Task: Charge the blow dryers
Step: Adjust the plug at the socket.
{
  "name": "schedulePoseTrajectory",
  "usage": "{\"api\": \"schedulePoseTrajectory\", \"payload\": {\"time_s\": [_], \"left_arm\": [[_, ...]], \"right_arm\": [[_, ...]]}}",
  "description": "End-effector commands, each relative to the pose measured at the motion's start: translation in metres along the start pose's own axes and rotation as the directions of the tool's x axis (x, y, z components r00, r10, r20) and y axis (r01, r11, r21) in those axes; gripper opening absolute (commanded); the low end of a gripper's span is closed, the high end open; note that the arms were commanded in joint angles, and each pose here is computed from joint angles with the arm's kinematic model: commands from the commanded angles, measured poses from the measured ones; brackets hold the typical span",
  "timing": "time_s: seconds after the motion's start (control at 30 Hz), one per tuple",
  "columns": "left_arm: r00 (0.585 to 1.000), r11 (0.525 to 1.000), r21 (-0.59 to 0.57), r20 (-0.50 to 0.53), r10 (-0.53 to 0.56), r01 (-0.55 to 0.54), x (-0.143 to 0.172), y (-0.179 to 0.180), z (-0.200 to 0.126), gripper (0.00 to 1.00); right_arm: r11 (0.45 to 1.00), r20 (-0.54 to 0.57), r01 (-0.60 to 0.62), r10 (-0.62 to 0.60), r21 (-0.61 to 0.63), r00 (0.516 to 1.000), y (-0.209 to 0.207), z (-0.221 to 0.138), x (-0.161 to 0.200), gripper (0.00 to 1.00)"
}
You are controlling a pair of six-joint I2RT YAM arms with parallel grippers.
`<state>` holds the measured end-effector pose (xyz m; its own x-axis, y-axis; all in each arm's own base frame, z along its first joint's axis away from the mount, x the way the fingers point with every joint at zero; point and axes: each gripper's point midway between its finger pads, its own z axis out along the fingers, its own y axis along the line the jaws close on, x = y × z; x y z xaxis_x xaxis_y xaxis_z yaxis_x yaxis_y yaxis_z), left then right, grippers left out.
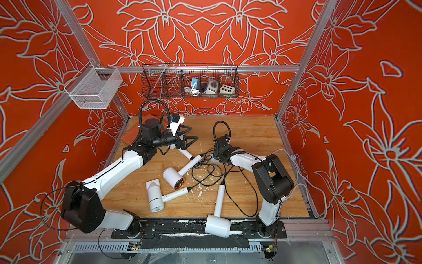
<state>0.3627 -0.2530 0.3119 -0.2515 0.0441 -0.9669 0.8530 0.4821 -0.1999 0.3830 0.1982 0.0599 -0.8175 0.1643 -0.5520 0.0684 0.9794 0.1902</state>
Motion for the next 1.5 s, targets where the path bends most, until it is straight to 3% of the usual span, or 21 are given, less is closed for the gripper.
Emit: {"api": "schedulePoseTrajectory", "payload": {"time_s": [0.0,0.03,0.27,0.57,0.67,0.8,0.87,0.9,0.93,0.97,1.23,1.47], "left_arm": [[1.0,1.0,0.004,0.017,0.01,-0.01,-0.005,-0.001,-0.002,0.86],[1.0,1.0,0.001,0.015,0.008,-0.008,-0.004,0.0,-0.002,0.86],[1.0,1.0,-0.013,0.008,0.002,-0.002,0.003,0.005,0.001,0.86],[1.0,1.0,-0.012,0.008,0.007,-0.007,0.004,0.004,0.001,0.86],[1.0,1.0,-0.016,0.009,0.006,-0.006,0.004,0.005,0.001,0.86],[1.0,1.0,-0.029,0.013,0.003,-0.003,0.002,0.007,0.0,0.86],[1.0,0.998,-0.064,0.015,0.003,-0.002,0.001,0.013,-0.002,0.86],[1.0,0.997,-0.083,0.016,0.003,-0.002,0.0,0.015,-0.004,0.86],[1.0,0.994,-0.105,0.017,0.001,0.001,0.0,0.019,-0.005,0.86],[1.0,0.993,-0.12,0.02,0.002,0.0,-0.001,0.022,-0.006,0.86],[0.999,0.987,-0.16,0.044,-0.021,0.028,-0.006,0.035,-0.016,0.86],[0.998,0.988,-0.153,0.055,-0.021,0.029,-0.01,0.034,-0.018,0.86]], "right_arm": [[0.99,-0.141,0.131,-0.122,0.054,0.982,-0.017,-0.013,0.032,0.95],[0.989,-0.125,0.146,-0.14,0.036,0.982,-0.012,-0.02,0.026,0.99],[0.97,0.027,0.221,-0.219,-0.097,0.975,0.015,-0.1,-0.023,0.99],[0.952,0.08,0.236,-0.224,-0.197,0.971,0.022,-0.158,-0.034,0.99],[0.944,0.06,0.27,-0.264,-0.187,0.963,0.023,-0.148,-0.031,0.99],[0.906,-0.061,0.363,-0.384,-0.22,0.921,0.045,-0.12,-0.024,0.99],[0.903,-0.053,0.36,-0.382,-0.235,0.923,0.057,-0.106,-0.029,0.81],[0.908,-0.044,0.348,-0.368,-0.234,0.929,0.061,-0.101,-0.033,0.66],[0.915,-0.045,0.338,-0.356,-0.223,0.934,0.063,-0.093,-0.037,0.43],[0.92,-0.053,0.331,-0.349,-0.21,0.936,0.065,-0.087,-0.04,0.37],[0.926,-0.143,0.351,-0.37,-0.141,0.918,0.079,-0.044,-0.039,0.41],[0.907,-0.196,0.419,-0.405,0.04,0.893,0.053,-0.023,-0.031,0.43]]}}
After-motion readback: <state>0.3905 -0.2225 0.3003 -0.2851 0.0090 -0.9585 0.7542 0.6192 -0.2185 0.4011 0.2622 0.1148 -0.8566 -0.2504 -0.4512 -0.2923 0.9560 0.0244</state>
